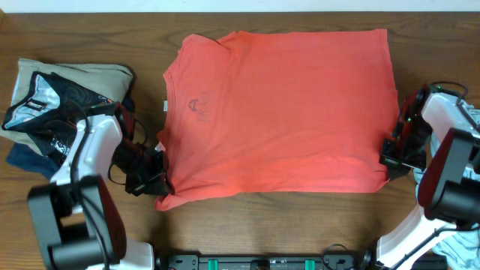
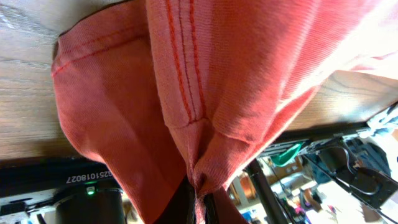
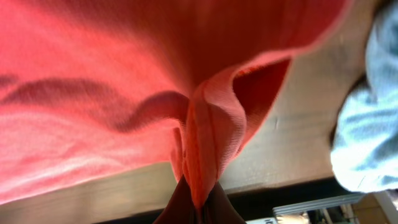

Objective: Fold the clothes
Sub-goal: 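Swing the shirt forward and lay it flat on the table with both grippers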

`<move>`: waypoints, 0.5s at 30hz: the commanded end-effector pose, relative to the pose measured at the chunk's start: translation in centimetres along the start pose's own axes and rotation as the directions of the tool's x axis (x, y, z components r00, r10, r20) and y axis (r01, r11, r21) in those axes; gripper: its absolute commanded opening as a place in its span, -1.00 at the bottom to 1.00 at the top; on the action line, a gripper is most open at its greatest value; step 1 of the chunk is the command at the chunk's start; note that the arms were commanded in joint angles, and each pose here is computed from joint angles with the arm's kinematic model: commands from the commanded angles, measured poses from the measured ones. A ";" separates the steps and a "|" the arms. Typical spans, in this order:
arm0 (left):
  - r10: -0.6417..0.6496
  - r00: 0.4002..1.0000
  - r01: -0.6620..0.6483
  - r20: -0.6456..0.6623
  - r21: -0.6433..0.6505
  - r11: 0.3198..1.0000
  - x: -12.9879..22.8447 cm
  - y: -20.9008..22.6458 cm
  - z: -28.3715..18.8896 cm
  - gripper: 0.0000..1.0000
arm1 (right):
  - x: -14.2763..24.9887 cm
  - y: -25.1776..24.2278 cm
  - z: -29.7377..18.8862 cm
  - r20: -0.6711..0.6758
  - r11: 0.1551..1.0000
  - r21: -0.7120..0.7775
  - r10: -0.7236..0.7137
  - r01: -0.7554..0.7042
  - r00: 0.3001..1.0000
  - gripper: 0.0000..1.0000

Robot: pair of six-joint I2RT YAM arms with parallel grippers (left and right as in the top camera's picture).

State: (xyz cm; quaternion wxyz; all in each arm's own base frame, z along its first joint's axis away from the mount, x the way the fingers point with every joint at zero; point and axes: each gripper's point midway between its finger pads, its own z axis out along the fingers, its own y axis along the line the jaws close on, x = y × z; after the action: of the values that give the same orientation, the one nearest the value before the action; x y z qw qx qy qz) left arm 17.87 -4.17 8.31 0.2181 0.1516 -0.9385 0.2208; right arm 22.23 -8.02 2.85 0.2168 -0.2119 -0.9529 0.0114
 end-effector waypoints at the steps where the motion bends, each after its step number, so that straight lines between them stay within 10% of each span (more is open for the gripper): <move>1: 0.033 0.996 -0.031 0.080 -0.016 0.999 0.8 -0.1 -1.4 -0.88 | 0.6 -1.0 -2.0 0.092 0.997 -0.030 0.069 -0.066 0.993 -0.97; 15: 0.094 0.920 -0.097 0.380 -0.011 0.995 5.0 -1.6 -5.3 -0.88 | 3.8 -4.5 -7.7 0.330 0.984 -0.065 0.178 -0.166 0.927 -0.98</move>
State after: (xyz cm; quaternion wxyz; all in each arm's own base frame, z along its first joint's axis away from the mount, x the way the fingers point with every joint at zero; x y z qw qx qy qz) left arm 15.98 -4.20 15.30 0.0333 0.1353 -0.9683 0.2072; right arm 20.83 -10.36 11.25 0.0615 -0.2788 -0.9577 0.0354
